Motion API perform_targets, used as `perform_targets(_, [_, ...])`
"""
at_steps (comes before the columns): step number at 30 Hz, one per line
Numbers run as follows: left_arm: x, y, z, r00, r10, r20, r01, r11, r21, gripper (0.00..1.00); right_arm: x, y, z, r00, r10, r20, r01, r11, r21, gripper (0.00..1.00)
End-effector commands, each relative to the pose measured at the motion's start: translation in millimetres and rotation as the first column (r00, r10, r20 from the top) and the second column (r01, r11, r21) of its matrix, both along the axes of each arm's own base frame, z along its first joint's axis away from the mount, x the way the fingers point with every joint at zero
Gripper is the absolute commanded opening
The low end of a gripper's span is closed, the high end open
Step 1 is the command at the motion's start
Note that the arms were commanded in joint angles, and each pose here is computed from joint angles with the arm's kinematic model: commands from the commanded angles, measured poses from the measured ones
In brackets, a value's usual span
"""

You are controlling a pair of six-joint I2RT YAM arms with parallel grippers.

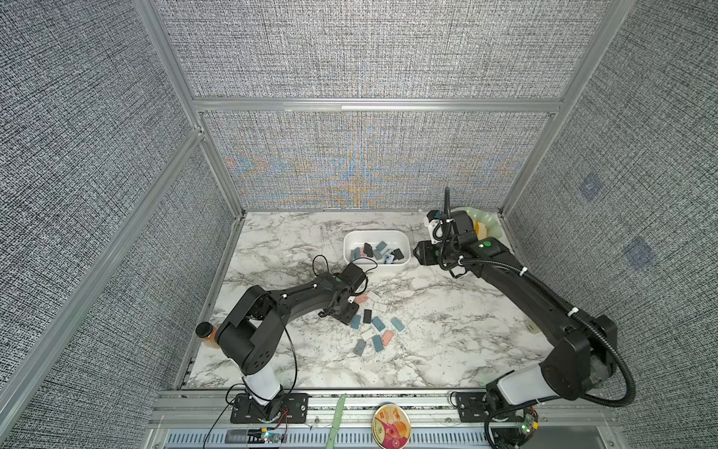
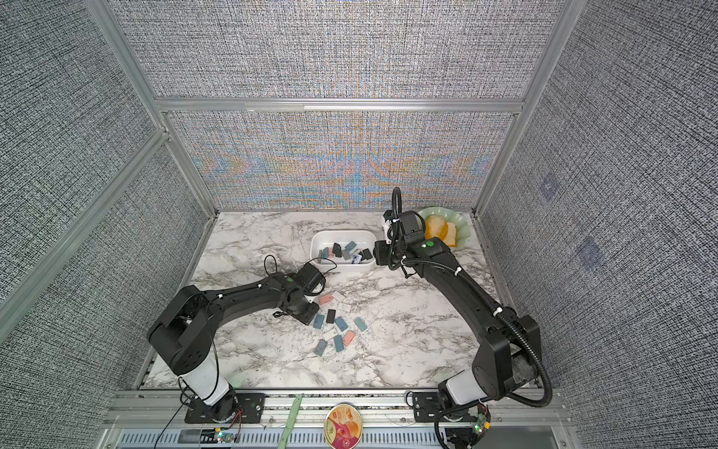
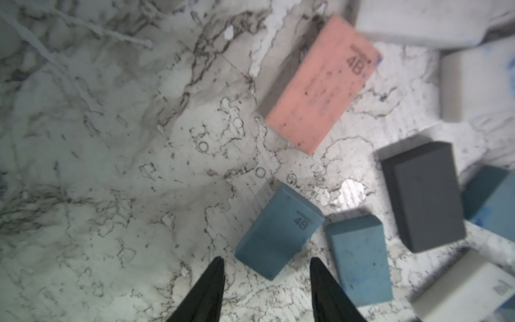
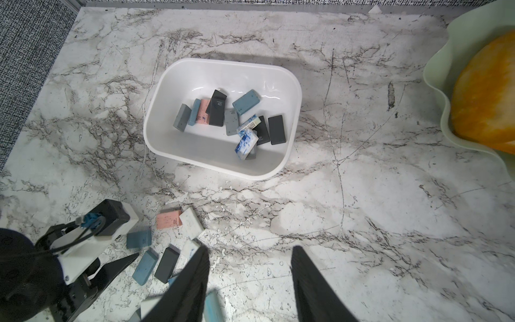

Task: Put the eraser in the storage box
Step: Pick up the eraser from the center of the board.

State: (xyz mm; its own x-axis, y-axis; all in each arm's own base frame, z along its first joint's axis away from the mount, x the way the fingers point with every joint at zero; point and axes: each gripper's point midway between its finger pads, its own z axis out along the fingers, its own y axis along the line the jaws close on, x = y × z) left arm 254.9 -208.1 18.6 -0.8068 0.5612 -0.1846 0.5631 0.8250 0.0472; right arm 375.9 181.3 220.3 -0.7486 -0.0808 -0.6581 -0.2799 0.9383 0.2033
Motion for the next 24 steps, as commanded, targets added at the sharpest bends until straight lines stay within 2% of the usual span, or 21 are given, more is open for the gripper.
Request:
perform_targets(1, [3,0,-1,0.999,-0.04,0.008,0.04,0.999,0.02,0.52,2,0,4,1.0,-0.009,0.016,0.009,1.0,0.013,0.51])
perform_targets(5, [10,-1,-5,0.998,-0.049,0.025,0.048,0.998,0.04,0.53,2,-1,3,1.0,-0.013,0.012,0.013,1.0,0.011,0.51])
perform_targets(14, [19,-12,-12,0.996,-0.085,0.041,0.084,0.996,0.014,0.51,1,-2,1,1.0,-0.021,0.004,0.02,1.0,0.015,0.51])
perform_targets(19, [7,-6,-28,0.999,-0.035,-0.005,0.035,0.999,0.018,0.47,-2,-3,3,1.0,-0.022,0.007,0.021,1.0,0.017,0.51])
perform_targets(24, [-6,-7,-33,0.999,0.029,-0.044,-0.031,0.999,-0.04,0.44,-4,-6,3,1.0,-0.024,0.008,0.024,1.0,0.01,0.51])
